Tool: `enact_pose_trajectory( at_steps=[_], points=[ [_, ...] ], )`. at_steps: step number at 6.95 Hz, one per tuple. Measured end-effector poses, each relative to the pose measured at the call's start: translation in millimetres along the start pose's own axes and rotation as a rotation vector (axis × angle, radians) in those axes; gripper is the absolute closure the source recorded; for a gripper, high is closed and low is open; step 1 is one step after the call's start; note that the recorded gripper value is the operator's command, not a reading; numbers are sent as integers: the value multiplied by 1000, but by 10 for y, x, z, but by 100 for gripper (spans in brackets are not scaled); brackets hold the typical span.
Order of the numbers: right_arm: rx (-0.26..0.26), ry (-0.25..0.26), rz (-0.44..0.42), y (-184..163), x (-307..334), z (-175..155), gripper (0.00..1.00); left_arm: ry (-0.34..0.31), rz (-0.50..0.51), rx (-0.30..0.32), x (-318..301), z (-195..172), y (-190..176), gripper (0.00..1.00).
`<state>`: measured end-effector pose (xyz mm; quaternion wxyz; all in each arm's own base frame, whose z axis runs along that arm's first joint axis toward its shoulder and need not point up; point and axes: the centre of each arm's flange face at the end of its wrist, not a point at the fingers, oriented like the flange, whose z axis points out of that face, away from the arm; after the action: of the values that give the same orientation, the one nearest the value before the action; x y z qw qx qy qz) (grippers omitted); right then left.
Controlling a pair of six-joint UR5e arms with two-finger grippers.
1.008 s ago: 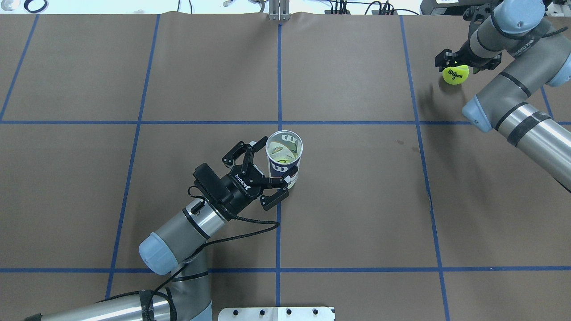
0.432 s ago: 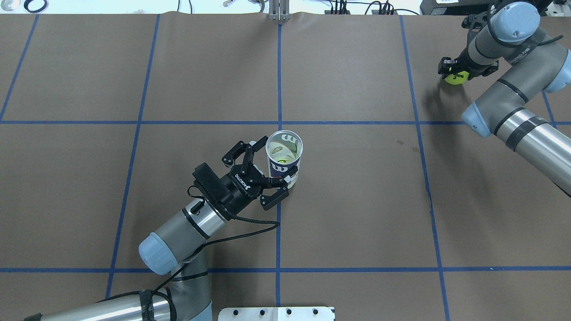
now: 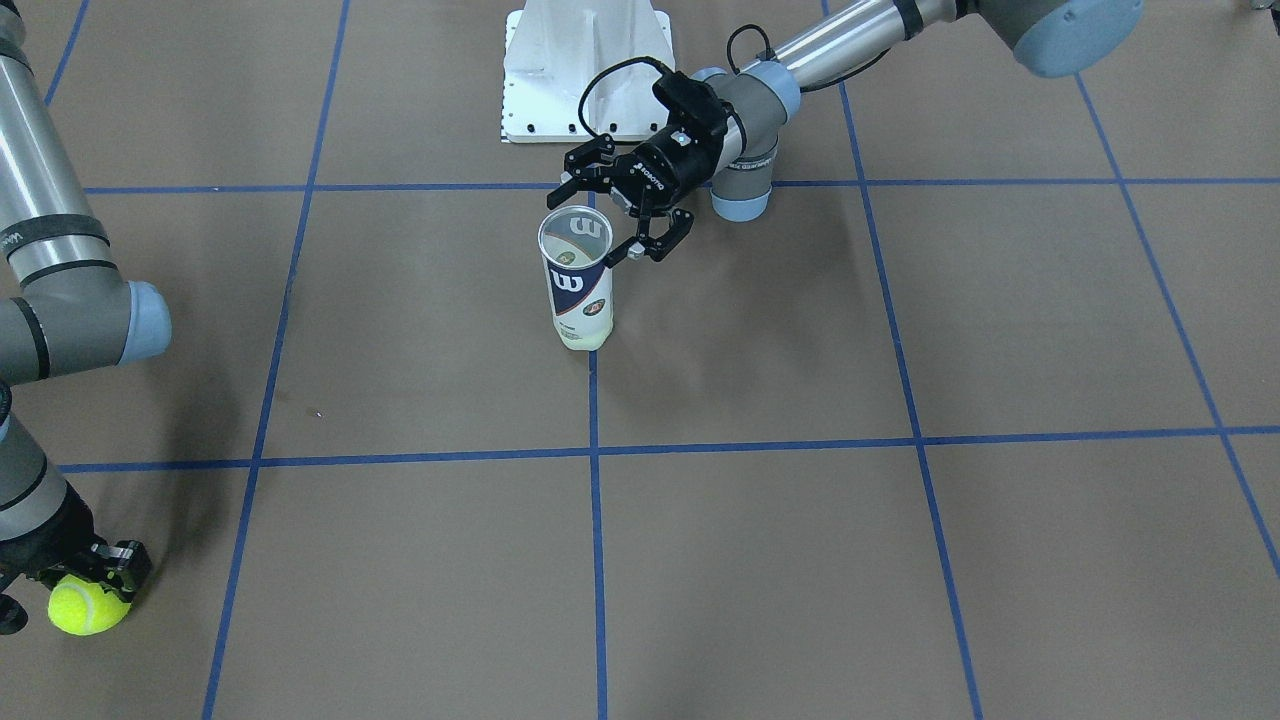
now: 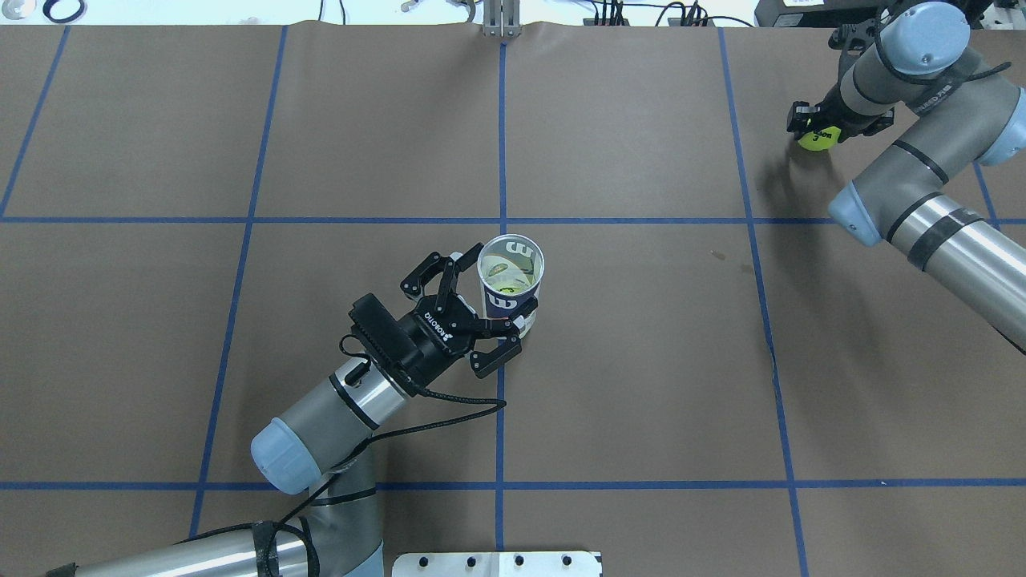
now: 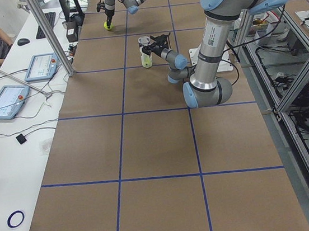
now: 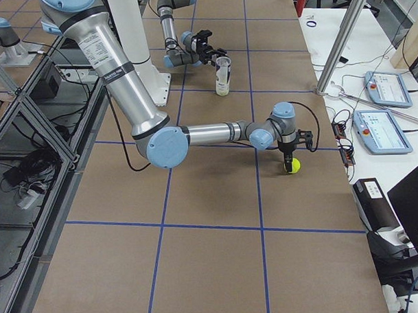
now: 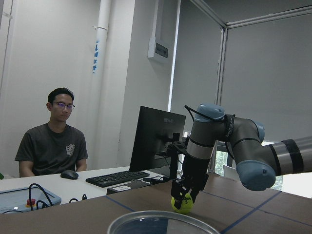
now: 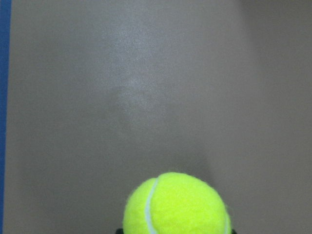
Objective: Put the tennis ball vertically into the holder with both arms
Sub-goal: 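Grasp the farther yellow tennis ball with the right gripper, then carry the second ball with the right gripper over the can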
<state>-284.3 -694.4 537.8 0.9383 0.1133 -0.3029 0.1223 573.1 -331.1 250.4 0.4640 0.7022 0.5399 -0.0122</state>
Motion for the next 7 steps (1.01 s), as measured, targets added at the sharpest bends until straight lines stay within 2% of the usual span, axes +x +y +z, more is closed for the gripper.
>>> enact_pose_trajectory(
  at_steps=[4,7],
  points=[
    [10,-13,-4,-13,-49,-72,100,1,48,3,9,8,-14,4],
    [31,-64,0,-35,-264,-450,100,0,55,1,0,-1,-4,9]
  ],
)
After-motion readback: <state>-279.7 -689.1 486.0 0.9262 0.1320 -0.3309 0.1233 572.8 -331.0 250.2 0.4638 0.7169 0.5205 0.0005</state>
